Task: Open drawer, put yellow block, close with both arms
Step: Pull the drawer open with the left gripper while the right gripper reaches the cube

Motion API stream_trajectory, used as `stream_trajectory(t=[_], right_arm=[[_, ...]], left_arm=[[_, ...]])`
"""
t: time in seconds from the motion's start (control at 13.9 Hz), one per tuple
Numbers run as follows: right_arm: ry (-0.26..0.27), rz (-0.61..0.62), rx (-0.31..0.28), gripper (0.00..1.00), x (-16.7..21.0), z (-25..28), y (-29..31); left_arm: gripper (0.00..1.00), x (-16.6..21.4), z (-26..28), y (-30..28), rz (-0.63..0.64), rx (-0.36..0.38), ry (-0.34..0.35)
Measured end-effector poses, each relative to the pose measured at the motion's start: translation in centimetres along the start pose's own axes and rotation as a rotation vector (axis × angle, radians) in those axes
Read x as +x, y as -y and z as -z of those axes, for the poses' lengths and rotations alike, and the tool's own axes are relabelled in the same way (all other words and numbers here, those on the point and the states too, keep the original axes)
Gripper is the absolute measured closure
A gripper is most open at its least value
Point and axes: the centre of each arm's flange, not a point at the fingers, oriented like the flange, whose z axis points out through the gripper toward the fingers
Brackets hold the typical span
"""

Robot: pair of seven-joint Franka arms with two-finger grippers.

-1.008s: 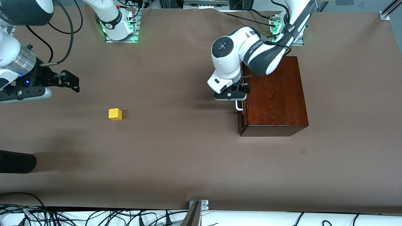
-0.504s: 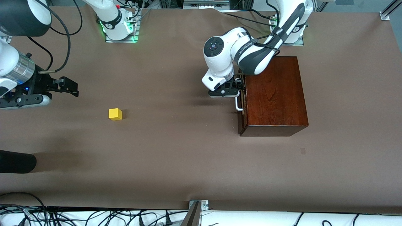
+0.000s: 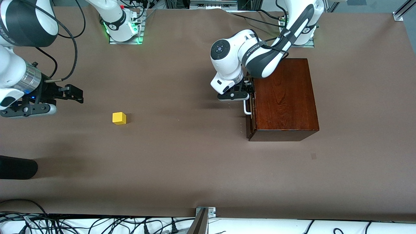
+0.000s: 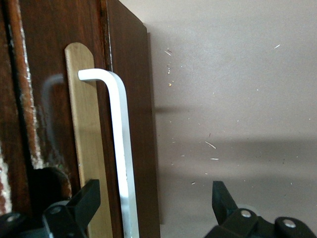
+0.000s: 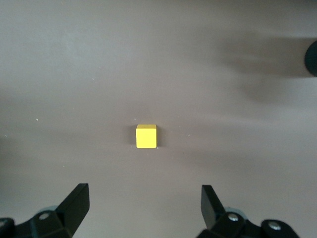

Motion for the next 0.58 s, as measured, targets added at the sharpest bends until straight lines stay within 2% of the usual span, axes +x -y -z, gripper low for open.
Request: stream_trajectory(t=[0.43,0.58], right_arm=[[0.105,0.02,-0.013,0.0,1.6,-6.6,1.0],[0.103,0.012,-0.016,0.0,1.9,-10.0,1.4]], left_arm=[[0.0,-0.8,-1.5,-1.7,0.024,-0.022,0.002],[0.0,-1.1,-1.8,-2.1,0.029,-0.018,0.006]])
